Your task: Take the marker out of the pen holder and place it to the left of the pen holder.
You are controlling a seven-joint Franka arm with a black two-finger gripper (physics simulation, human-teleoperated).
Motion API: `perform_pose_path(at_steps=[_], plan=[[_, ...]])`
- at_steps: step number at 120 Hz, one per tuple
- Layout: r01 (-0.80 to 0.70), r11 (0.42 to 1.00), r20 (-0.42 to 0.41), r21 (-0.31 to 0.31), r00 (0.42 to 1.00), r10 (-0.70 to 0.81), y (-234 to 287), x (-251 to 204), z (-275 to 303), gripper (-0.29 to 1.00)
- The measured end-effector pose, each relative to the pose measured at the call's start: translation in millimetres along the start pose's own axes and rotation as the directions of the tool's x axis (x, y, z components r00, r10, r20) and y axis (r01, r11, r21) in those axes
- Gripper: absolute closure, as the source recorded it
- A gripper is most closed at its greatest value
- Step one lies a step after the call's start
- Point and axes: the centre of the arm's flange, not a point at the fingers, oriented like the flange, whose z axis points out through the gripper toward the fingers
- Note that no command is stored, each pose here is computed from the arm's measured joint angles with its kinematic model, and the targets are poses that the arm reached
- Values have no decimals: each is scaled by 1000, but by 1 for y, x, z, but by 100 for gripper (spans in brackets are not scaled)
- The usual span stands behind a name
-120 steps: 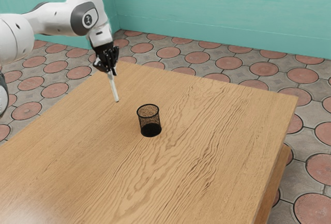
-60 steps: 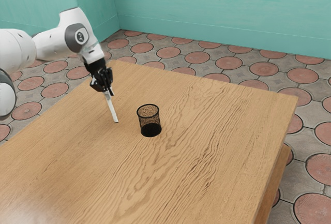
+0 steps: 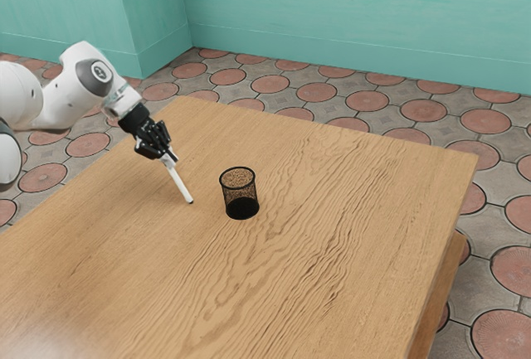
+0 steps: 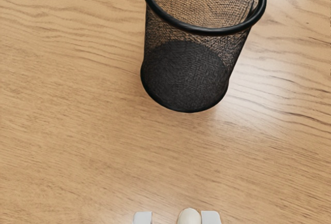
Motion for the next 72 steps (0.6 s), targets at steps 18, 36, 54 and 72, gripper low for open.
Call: perform_pose_path(at_steps=[18, 36, 54, 72], plan=[[-36, 999, -24, -13, 999, 36, 1, -1, 3, 39], [-70, 997, -32, -20, 997, 70, 2, 0, 4, 19], [-139, 988, 53, -61, 988, 143, 15, 34, 4, 9], [-318, 944, 439, -88, 838, 323, 143, 225, -82, 5]])
